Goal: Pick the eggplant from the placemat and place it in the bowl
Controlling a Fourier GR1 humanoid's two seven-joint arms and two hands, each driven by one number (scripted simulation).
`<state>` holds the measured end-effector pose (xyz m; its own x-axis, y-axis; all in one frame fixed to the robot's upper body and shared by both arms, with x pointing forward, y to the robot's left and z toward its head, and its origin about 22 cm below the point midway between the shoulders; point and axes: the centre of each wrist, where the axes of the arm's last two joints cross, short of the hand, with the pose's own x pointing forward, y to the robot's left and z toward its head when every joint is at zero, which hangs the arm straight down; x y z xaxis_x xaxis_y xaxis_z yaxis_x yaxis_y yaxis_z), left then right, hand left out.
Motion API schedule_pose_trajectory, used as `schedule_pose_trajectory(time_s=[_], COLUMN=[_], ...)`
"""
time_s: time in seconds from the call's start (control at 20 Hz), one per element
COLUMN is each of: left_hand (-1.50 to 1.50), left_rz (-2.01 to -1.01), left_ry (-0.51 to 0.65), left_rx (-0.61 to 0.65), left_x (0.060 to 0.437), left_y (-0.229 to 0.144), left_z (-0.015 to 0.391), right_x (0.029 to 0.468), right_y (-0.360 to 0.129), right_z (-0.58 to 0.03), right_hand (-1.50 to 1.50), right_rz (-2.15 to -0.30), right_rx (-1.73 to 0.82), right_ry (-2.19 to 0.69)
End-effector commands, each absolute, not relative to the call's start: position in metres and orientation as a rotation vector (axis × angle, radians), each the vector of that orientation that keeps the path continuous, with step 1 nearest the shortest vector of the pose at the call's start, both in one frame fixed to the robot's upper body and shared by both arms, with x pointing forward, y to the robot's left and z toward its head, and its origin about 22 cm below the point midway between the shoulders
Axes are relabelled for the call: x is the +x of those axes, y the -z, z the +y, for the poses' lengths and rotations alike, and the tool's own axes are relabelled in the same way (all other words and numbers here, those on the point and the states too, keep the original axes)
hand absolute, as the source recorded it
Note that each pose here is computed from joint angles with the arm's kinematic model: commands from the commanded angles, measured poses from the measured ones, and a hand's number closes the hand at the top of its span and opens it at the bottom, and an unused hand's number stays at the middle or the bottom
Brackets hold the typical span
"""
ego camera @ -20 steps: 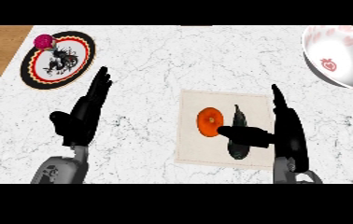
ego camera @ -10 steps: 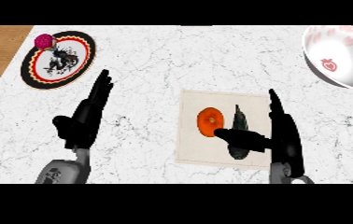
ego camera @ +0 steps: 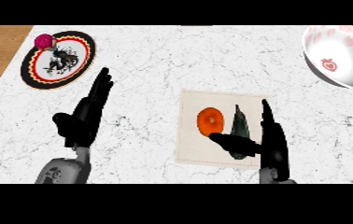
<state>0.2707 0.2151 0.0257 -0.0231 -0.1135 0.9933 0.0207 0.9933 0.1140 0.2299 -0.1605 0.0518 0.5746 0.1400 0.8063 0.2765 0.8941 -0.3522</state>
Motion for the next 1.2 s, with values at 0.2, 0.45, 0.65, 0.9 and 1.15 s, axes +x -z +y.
schedule_pose_trajectory(time_s=[0.2, 0.45, 0.65, 0.9, 1.15], left_hand=[0.0, 0.0, 0.0, 0.0, 0.0], left_rz=[-1.615, -1.591, -1.599, -1.589, -1.602], left_ry=[0.119, 0.107, 0.088, 0.09, 0.116], left_rx=[0.074, 0.059, 0.059, 0.045, 0.061], left_x=[0.277, 0.272, 0.269, 0.277, 0.276], left_y=[-0.022, -0.039, -0.038, -0.046, -0.033], left_z=[0.212, 0.208, 0.216, 0.216, 0.232], right_x=[0.235, 0.251, 0.236, 0.253, 0.226], right_y=[-0.025, -0.022, 0.011, 0.001, 0.026], right_z=[-0.163, -0.177, -0.159, -0.165, -0.137], right_hand=[-1.5, -1.5, -1.5, 1.5, 1.5], right_rz=[-0.84, -0.786, -0.793, -0.867, -0.883], right_rx=[-0.558, -0.575, -0.526, -0.483, -0.499], right_ry=[0.068, 0.01, 0.023, -0.174, -0.255])
